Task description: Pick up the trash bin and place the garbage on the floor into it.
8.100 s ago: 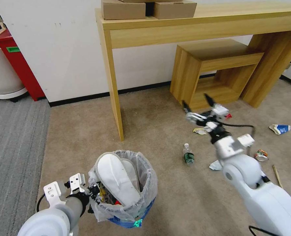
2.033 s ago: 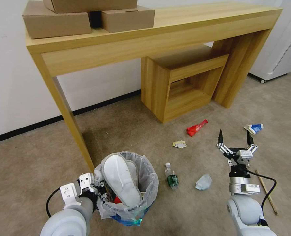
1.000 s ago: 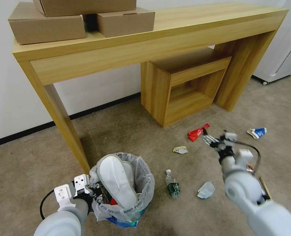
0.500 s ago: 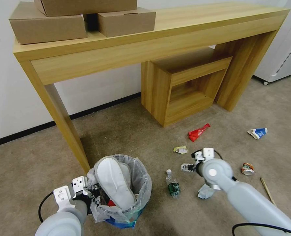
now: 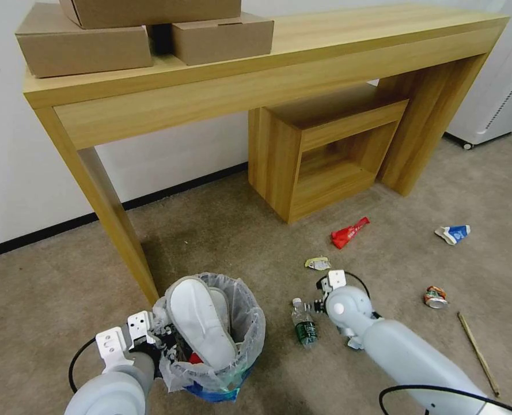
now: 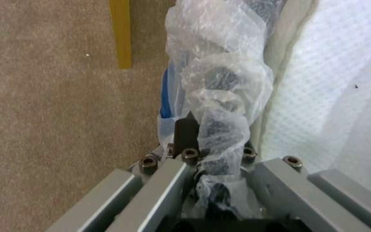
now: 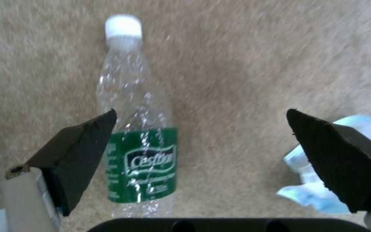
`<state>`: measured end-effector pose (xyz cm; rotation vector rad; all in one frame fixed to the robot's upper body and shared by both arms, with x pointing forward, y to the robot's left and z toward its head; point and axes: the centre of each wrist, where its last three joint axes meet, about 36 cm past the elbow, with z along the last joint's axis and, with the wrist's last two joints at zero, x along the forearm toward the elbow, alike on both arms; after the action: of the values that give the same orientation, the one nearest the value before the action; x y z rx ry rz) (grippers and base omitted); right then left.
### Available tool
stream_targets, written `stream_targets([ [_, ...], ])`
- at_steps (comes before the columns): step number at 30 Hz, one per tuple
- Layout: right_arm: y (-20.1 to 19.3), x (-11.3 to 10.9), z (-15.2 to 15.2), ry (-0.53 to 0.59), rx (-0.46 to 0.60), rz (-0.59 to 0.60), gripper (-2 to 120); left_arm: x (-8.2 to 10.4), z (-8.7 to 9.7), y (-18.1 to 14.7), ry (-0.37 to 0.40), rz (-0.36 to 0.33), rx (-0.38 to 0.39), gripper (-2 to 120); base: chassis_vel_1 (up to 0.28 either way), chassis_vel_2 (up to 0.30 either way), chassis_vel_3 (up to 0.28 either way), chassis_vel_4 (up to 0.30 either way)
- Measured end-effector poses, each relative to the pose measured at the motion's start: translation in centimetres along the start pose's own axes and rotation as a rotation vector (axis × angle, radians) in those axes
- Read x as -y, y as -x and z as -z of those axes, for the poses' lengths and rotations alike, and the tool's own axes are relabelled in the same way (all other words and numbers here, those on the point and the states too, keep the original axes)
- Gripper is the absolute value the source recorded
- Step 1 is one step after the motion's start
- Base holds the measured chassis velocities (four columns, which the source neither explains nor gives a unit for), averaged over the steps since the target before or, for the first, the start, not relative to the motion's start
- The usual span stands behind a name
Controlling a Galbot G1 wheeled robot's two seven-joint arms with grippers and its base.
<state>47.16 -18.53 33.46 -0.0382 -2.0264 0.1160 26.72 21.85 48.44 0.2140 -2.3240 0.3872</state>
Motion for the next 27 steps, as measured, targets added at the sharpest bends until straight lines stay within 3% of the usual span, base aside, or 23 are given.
stream_targets([
  [12,2.4,-3.8,-1.4,0.004,-0.012,0.037,100,0.0,-0.6,0.0,0.012,0.014,-0.012,0,0.000,0.000,0.000,0.000],
  [19,3.5,-4.9,-1.9,-0.009,0.005,0.039,100,0.0,-0.8,0.0,0.014,0.019,-0.015,0,0.000,0.000,0.000,0.000],
  [27,4.3,-4.7,-3.3,-0.018,-0.004,0.021,100,0.0,-1.1,0.1,0.018,0.021,-0.022,0,0.000,0.000,0.000,0.000],
])
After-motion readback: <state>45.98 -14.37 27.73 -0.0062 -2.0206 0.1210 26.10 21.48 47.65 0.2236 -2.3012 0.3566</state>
